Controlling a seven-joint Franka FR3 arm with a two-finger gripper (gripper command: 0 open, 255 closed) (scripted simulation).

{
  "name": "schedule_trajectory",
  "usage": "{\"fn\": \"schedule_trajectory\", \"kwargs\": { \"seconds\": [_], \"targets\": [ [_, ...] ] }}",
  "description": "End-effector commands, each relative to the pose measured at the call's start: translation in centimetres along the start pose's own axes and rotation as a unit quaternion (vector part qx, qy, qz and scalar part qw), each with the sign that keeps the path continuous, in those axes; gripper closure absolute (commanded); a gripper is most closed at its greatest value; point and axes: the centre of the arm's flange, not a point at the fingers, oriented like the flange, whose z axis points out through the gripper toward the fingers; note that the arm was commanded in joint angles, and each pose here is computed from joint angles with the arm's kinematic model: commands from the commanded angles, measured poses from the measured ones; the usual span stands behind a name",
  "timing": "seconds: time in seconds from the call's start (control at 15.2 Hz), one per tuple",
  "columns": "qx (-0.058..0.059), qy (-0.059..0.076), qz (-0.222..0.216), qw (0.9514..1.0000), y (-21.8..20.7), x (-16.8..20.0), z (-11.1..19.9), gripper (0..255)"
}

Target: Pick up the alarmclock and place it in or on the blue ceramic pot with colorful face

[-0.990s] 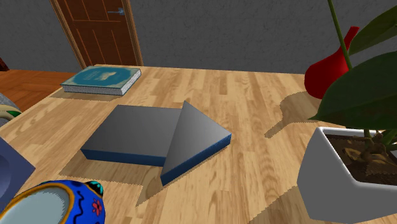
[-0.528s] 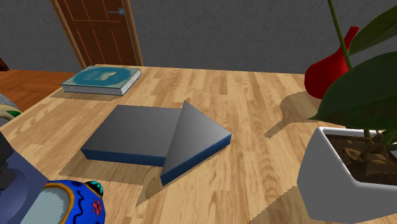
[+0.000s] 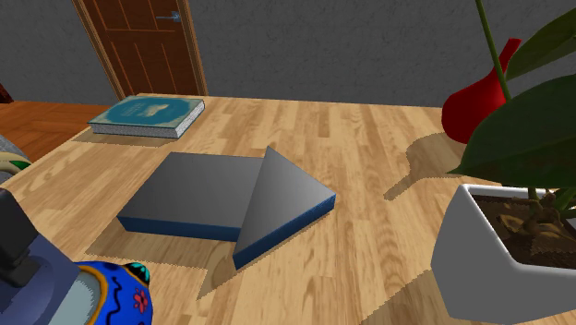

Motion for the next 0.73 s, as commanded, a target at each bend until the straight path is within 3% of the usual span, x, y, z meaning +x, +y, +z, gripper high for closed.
{"fn": "schedule_trajectory", "kwargs": {
  "seconds": [0.0,0.07,0.13,0.46,0.66],
  "targets": [
    [0.000,0.000,0.000,1.0000,0.0,0.0,0.0,255],
    [0.000,0.000,0.000,1.0000,0.0,0.0,0.0,255],
    [0.000,0.000,0.000,1.0000,0.0,0.0,0.0,0],
    [0.000,0.000,0.000,1.0000,0.0,0.0,0.0,0],
    [0.000,0.000,0.000,1.0000,0.0,0.0,-4.0,0]
  ]
}}
